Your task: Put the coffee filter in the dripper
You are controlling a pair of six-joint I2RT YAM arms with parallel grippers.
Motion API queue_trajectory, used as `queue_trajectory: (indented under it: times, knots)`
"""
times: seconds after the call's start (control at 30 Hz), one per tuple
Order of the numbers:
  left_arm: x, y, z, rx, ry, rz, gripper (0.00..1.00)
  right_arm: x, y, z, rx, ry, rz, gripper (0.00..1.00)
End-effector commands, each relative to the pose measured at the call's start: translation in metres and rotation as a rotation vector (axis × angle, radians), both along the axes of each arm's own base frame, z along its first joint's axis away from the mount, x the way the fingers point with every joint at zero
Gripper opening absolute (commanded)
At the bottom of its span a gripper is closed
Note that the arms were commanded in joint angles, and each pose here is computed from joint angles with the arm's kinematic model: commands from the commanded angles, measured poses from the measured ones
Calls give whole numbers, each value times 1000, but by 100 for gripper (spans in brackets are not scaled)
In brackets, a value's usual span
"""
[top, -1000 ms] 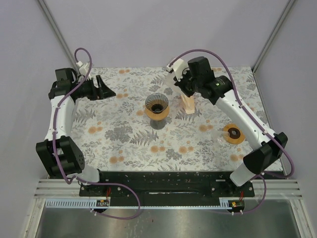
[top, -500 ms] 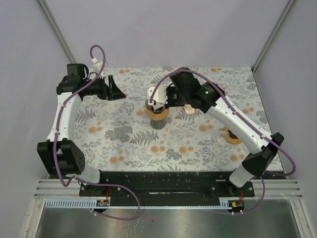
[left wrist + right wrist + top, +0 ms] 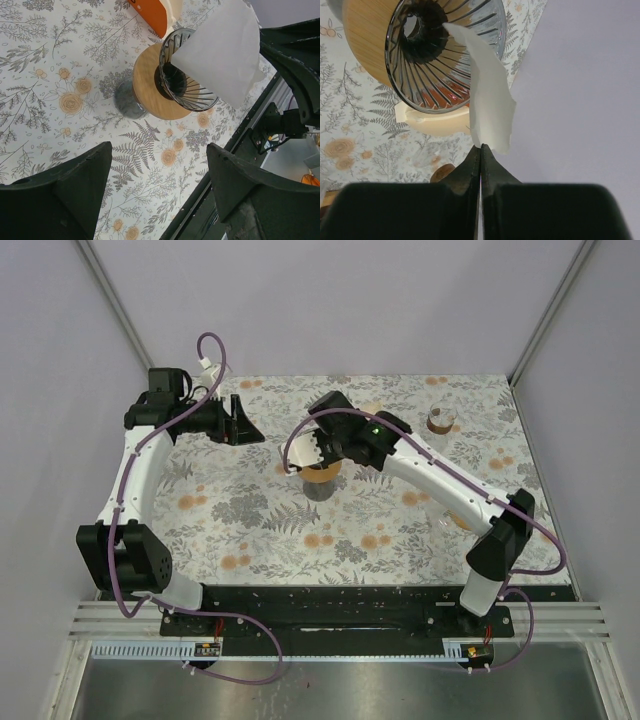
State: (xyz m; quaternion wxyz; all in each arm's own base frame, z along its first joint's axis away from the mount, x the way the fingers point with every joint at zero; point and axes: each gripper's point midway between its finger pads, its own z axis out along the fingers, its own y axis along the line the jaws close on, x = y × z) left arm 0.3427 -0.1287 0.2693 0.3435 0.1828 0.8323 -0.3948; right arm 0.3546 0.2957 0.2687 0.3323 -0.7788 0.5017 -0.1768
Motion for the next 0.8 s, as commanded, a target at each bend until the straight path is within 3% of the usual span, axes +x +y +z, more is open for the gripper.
queue_trajectory:
  times: [0.0,0.37,0.57,0.67,0.77]
  knots:
    - [4,-6,20,12,-85,-27,80,2,9,12,-78,-110,77,0]
    - [6,-5,16,20,-80,-24,80,-6,25,-5,-77,-87,136,10]
    - [2,-14,13,26,-75,-49,80,-13,28,-2,-29,-59,142,33]
    - [1,-16,13,28,-78,-55,80,-25,35,8,66,-20,159,47]
    - [1,-18,13,32,-78,-59,80,-43,45,22,199,50,196,51]
